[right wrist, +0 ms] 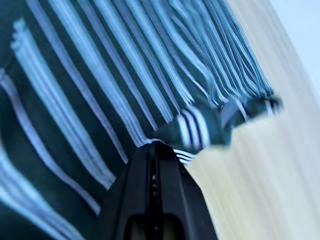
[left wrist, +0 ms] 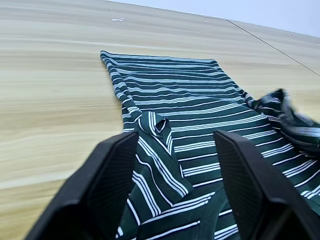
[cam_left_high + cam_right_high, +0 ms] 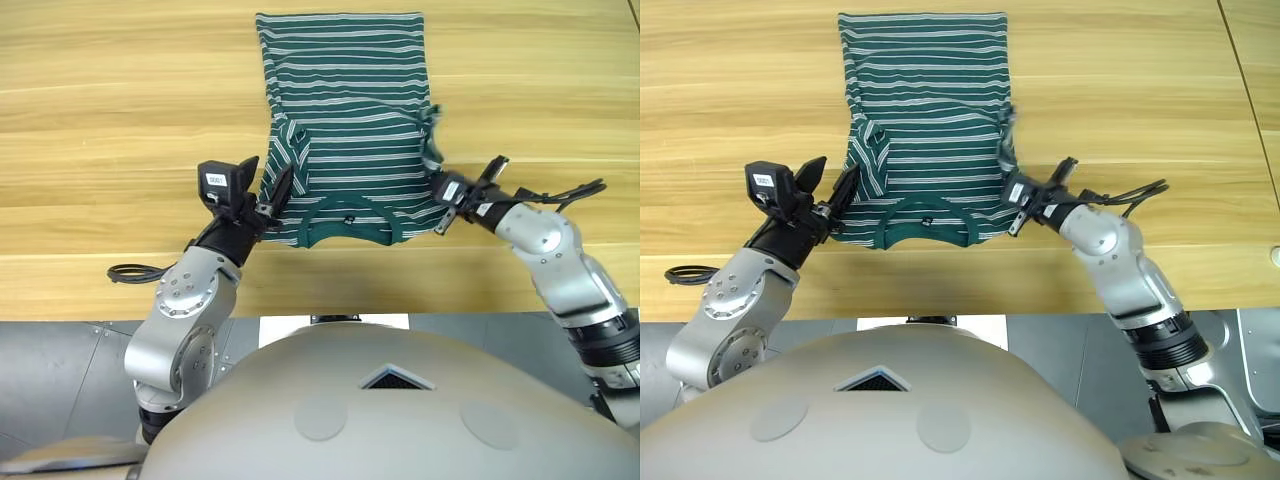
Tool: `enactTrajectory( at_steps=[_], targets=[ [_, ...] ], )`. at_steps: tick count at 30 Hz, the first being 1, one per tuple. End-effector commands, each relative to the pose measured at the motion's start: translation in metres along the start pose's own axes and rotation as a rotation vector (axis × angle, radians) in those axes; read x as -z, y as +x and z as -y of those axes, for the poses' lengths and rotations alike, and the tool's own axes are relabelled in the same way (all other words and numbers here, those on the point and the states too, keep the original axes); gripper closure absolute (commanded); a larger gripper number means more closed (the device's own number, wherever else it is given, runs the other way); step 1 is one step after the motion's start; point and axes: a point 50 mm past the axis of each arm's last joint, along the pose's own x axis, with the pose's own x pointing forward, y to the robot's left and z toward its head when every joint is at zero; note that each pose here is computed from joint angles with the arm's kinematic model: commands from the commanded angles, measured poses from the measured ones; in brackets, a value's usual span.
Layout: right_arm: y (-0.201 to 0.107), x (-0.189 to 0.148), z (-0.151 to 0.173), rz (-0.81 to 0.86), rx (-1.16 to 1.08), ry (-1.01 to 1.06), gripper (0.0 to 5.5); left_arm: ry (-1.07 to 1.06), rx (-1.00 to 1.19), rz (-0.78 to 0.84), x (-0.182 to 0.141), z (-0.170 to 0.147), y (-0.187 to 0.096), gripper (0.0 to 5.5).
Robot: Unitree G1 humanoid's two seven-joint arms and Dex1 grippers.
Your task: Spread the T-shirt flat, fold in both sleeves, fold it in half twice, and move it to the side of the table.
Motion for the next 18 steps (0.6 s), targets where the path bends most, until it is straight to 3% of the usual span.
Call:
enactTrajectory(
  at_steps=[1, 6, 13, 18],
  targets=[
    [0.002, -0.004, -0.003, 0.019, -0.029, -0.226, 5.49, -0.001, 0.034, -0.007, 0.0, 0.003, -0.003, 2.82],
    [0.005, -0.01, -0.006, 0.059, -0.043, -0.291, 5.49, -0.003, 0.047, -0.028, 0.005, 0.005, -0.004, 2.82],
    [-0.007, -0.021, 0.004, 0.159, -0.198, -0.067, 4.1, 0.201, 0.138, 0.008, -0.005, -0.008, -0.007, 2.82],
    [-0.029, -0.028, 0.024, 0.205, -0.363, 0.081, 3.25, 0.501, 0.248, -0.023, -0.016, -0.042, -0.01, 2.08]
  ],
)
